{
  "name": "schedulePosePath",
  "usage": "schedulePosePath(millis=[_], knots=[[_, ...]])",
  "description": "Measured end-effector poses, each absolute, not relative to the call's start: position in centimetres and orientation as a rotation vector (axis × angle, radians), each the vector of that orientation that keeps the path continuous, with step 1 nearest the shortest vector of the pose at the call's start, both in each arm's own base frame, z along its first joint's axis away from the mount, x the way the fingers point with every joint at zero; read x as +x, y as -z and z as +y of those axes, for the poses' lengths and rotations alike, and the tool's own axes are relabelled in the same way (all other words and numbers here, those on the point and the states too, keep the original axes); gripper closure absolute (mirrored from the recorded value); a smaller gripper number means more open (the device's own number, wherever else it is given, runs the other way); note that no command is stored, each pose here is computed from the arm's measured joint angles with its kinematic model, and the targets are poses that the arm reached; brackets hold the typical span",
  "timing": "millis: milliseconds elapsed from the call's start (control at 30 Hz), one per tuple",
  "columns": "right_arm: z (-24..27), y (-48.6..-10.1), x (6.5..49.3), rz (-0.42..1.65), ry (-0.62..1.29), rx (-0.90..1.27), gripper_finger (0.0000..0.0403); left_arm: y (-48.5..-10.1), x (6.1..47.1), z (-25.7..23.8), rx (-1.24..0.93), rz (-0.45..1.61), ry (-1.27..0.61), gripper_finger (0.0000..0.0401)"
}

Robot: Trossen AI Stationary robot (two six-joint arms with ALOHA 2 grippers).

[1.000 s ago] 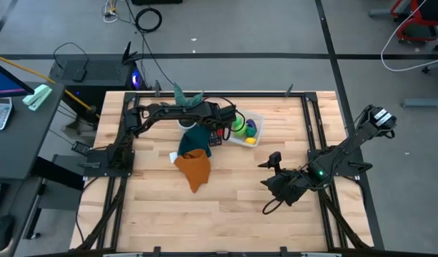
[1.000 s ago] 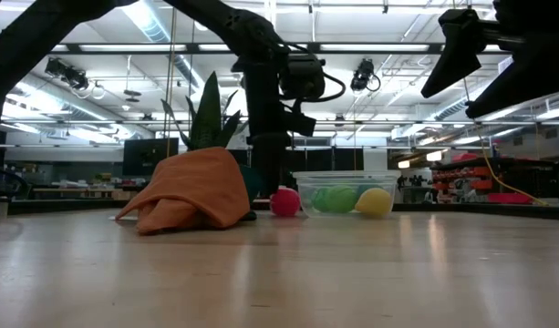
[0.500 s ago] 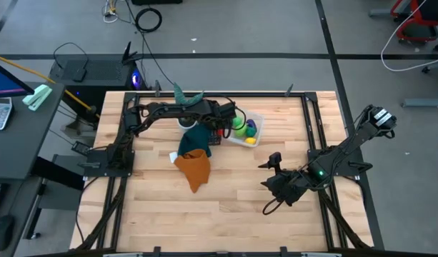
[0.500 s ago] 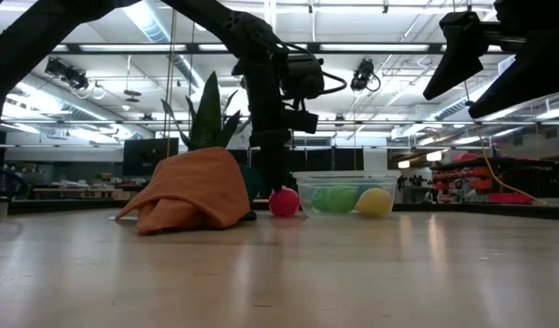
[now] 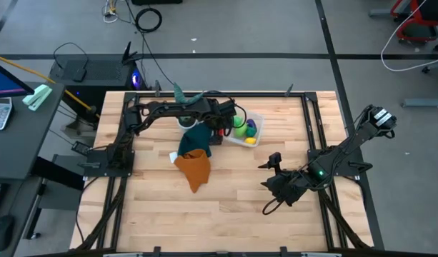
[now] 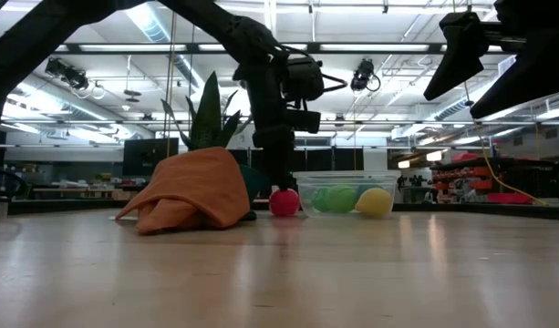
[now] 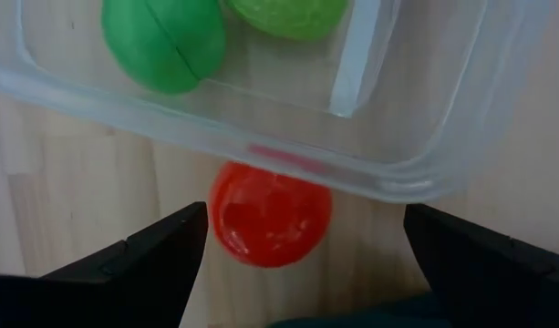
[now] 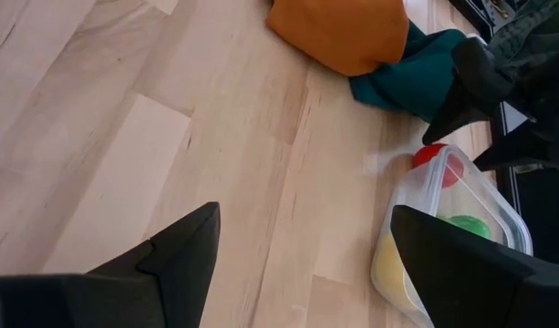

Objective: Pick and placing Produce into tupperware
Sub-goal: Put the red tomato into the transparent bin

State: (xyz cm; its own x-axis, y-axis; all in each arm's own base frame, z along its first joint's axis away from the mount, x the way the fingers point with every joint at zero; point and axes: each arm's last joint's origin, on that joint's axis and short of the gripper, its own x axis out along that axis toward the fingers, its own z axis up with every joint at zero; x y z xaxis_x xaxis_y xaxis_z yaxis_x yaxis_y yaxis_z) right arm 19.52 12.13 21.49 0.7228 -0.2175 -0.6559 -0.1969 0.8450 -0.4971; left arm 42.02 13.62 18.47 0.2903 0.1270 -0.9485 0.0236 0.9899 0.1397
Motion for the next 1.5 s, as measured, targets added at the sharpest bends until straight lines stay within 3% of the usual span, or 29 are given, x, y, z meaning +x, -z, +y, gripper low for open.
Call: schedulePosePath(millis=[233,767,1133,1500], knots=[[12.1,-21.5,19.5,0.776,0.011,-0.580,0.0117,-17.0,42.2,13.6,0.124,1.310,-0.050,0.0023],[12.1,-21.5,19.5,0.777,0.013,-0.578,0.0117,-17.0,42.5,13.2,0.102,1.283,-0.013,0.0063],[12.1,-21.5,19.5,0.777,0.012,-0.578,0.0117,-17.1,42.5,13.3,0.095,1.281,-0.018,0.0067],[12.1,-21.5,19.5,0.776,0.014,-0.573,0.0117,-15.1,43.1,12.1,0.095,1.329,0.014,0.0103]])
